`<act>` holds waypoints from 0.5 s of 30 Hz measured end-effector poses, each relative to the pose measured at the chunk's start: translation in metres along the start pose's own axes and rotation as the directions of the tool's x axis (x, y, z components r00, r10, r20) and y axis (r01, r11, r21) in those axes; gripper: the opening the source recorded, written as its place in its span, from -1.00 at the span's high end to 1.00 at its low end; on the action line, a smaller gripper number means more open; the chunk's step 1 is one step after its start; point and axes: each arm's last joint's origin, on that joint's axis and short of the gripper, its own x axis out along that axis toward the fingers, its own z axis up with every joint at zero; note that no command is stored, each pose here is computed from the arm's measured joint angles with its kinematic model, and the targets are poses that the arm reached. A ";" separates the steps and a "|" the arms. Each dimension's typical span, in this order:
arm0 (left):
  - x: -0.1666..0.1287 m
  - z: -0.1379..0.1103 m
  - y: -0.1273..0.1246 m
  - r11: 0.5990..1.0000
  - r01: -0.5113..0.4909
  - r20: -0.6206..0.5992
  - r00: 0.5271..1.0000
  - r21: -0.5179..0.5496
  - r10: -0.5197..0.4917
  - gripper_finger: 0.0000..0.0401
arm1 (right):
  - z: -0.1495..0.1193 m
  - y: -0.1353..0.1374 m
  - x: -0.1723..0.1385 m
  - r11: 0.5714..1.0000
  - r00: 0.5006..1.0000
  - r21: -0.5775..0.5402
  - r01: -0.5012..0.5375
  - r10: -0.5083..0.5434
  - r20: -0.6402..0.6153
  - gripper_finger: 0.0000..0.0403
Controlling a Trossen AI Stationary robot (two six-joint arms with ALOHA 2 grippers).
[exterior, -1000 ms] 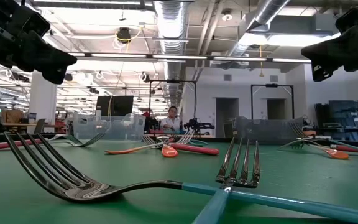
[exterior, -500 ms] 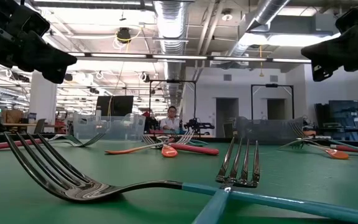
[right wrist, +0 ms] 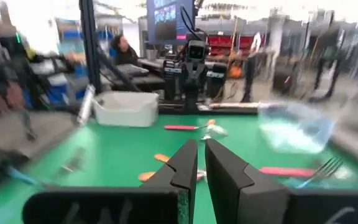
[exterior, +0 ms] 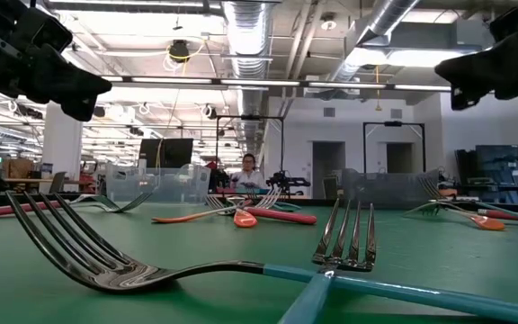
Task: Sort silverware by color (type)
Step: Put the blue fork into the black bin
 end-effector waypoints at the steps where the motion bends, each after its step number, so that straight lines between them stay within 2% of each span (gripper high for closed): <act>1: 0.000 0.000 0.000 1.000 0.000 0.000 1.000 -0.007 0.000 1.00 | 0.000 0.000 0.000 1.000 1.000 0.026 0.000 0.000 -0.003 0.71; 7: 0.000 0.001 0.000 1.000 0.001 0.018 1.000 0.024 -0.002 1.00 | -0.005 0.004 0.002 0.972 0.996 0.229 -0.047 0.062 -0.058 0.71; 10: 0.000 0.001 0.000 1.000 0.005 0.021 1.000 0.026 -0.006 1.00 | -0.007 0.008 0.003 0.955 0.992 0.291 -0.065 0.092 -0.081 0.71; 15: 0.001 0.001 -0.001 0.999 0.036 0.024 0.999 0.002 -0.037 1.00 | -0.002 0.008 0.006 0.920 1.000 0.392 0.009 0.003 -0.028 0.71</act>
